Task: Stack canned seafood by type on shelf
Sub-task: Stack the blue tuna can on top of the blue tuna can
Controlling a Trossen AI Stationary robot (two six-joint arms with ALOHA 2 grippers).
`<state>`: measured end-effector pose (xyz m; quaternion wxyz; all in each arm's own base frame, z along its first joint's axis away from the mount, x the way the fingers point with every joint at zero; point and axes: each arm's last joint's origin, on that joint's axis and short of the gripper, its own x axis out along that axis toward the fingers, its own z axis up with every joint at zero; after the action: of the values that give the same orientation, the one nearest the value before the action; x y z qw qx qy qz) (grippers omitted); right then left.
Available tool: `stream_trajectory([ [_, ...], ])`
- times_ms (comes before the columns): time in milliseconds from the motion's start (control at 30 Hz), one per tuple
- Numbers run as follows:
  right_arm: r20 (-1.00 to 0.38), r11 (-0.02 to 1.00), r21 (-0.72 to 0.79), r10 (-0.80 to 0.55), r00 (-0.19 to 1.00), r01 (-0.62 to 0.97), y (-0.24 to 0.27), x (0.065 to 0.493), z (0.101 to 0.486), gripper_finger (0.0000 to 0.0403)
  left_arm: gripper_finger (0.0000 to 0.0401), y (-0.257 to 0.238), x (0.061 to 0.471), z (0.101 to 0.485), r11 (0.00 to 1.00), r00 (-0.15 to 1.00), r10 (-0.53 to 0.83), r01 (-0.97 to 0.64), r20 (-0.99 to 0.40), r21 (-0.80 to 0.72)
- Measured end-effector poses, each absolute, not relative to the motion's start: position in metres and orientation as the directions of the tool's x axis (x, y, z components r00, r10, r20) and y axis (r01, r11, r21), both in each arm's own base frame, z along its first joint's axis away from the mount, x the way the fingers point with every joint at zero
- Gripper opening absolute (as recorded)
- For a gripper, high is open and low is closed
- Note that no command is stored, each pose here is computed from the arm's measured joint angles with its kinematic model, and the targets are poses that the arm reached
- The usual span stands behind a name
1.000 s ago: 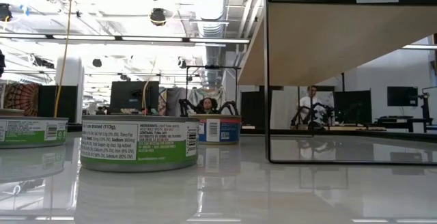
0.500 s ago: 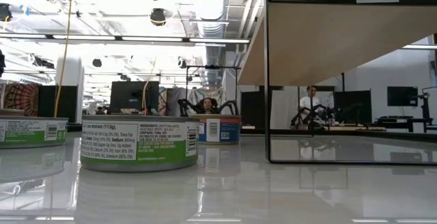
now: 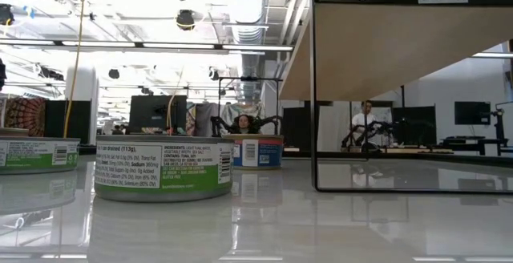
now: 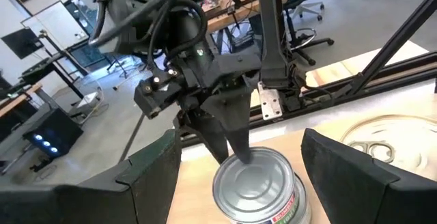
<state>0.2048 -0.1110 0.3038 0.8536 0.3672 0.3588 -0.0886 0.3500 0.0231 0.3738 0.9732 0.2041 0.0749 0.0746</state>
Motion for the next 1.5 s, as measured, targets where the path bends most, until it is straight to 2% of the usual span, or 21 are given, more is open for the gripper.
stream_trajectory([
  [100, -0.682, 0.727, 0.527, 0.054, 0.73, 0.439, -0.109, 0.197, 0.314, 0.0276, 0.029, 0.019, 0.349, 0.369, 0.903, 0.975, 0.146, -0.062, -0.169, 0.425],
  [300, -0.61, 0.826, 0.415, -0.059, 0.79, 0.381, -0.088, 0.175, 0.338, 0.0276, 0.029, 0.0, 0.341, 0.346, 0.883, 0.902, 0.124, 0.09, -0.414, 0.461],
  [467, -0.534, 0.87, 0.309, -0.176, 0.827, 0.384, -0.069, 0.162, 0.341, 0.0276, 0.029, -0.011, 0.336, 0.333, 0.916, 0.838, 0.135, 0.098, -0.529, 0.389],
  [567, -0.447, 0.899, 0.277, -0.191, 0.874, 0.338, -0.056, 0.158, 0.342, 0.0276, 0.029, -0.021, 0.332, 0.331, 0.928, 0.815, 0.141, 0.09, -0.563, 0.362],
  [800, -0.295, 0.952, 0.176, -0.192, 0.936, 0.25, -0.033, 0.155, 0.34, 0.0276, 0.029, -0.039, 0.318, 0.322, 0.924, 0.725, 0.26, 0.006, -0.638, 0.383],
  [900, -0.298, 0.952, 0.121, -0.237, 0.925, 0.282, -0.033, 0.155, 0.337, 0.0276, 0.029, -0.04, 0.318, 0.322, 0.939, 0.724, 0.257, -0.03, -0.64, 0.343],
  [1133, -0.493, 0.92, 0.052, -0.315, 0.811, 0.389, -0.053, 0.176, 0.307, 0.0276, 0.029, -0.053, 0.317, 0.324, 0.931, 0.74, 0.312, -0.112, -0.596, 0.349],
  [1267, -0.498, 0.9, 0.01, -0.374, 0.782, 0.437, -0.067, 0.178, 0.304, 0.0276, 0.029, -0.063, 0.318, 0.307, 0.936, 0.773, 0.29, -0.105, -0.564, 0.337],
  [1500, -0.479, 0.889, -0.009, -0.406, 0.778, 0.458, -0.075, 0.178, 0.305, 0.0276, 0.029, -0.065, 0.311, 0.279, 0.941, 0.715, 0.295, -0.102, -0.633, 0.323],
])
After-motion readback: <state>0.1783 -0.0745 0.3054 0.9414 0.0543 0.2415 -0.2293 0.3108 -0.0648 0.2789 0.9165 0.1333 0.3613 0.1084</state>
